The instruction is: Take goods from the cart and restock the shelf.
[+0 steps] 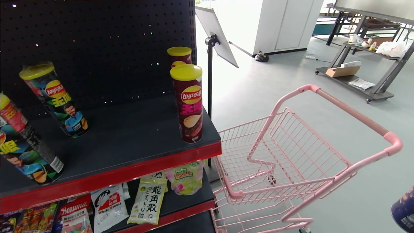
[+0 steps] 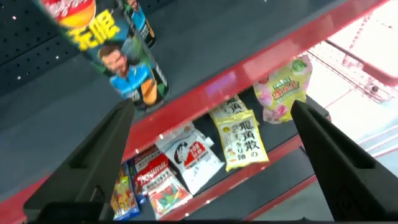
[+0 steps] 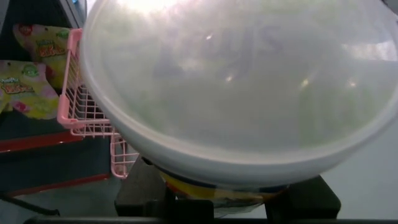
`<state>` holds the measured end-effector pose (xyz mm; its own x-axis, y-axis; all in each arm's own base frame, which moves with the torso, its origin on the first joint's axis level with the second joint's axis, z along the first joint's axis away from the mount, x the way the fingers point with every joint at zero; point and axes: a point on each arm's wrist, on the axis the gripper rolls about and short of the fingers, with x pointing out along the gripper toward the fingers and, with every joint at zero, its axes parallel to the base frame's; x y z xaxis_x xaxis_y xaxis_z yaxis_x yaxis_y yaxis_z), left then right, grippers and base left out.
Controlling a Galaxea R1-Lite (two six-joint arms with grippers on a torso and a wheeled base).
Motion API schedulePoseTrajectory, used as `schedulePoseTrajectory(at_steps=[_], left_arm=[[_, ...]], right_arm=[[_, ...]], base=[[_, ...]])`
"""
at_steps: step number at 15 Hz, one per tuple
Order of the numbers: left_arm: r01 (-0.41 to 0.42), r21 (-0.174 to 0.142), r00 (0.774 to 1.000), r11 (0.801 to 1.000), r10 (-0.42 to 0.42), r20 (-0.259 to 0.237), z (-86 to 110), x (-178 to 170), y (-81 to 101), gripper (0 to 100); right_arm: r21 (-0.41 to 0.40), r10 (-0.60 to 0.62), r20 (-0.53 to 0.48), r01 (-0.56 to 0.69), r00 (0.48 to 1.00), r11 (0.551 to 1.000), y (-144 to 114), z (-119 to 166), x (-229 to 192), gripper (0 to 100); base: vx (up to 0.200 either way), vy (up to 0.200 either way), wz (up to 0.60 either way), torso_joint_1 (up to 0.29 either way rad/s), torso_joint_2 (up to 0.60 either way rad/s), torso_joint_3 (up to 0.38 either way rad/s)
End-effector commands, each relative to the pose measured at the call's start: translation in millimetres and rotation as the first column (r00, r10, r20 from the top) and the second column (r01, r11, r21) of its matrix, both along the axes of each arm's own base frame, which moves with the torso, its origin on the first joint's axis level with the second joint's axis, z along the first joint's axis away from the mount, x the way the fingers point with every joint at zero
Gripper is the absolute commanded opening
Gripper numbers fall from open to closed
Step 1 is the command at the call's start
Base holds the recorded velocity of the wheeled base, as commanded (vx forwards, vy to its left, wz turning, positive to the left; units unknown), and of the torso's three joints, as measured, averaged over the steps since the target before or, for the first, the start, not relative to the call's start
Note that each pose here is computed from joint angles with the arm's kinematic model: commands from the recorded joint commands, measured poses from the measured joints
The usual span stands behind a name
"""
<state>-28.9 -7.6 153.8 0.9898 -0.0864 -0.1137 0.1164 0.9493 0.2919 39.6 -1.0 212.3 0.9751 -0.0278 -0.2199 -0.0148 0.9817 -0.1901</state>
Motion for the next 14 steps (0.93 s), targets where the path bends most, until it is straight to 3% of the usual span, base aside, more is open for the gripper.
schedulePoseTrajectory(at_steps=[1,9,14], left_arm=[[0.002,0.000,1.000,1.000,-0.002,0.003,-1.3,-0.6,-0.1,100],[0.002,0.001,1.000,1.000,-0.002,0.009,-1.9,-1.6,-0.2,100],[0.002,0.001,1.000,1.000,-0.002,0.015,-1.7,-2.5,-0.3,100]], right_arm=[[-0.001,-0.002,-0.004,0.002,1.000,1.000,-0.1,-1.0,0.5,0],[-0.001,-0.004,-0.013,0.004,1.000,1.000,-0.1,-5.1,0.5,0],[0.001,-0.001,-0.005,0.001,1.000,1.000,0.0,-6.0,-1.9,0]], base=[[0.000,0.000,0.00,0.000,0.00,0.000],[0.000,0.000,0.60,0.005,0.00,0.004],[0.000,0.000,0.00,0.000,0.00,0.000]])
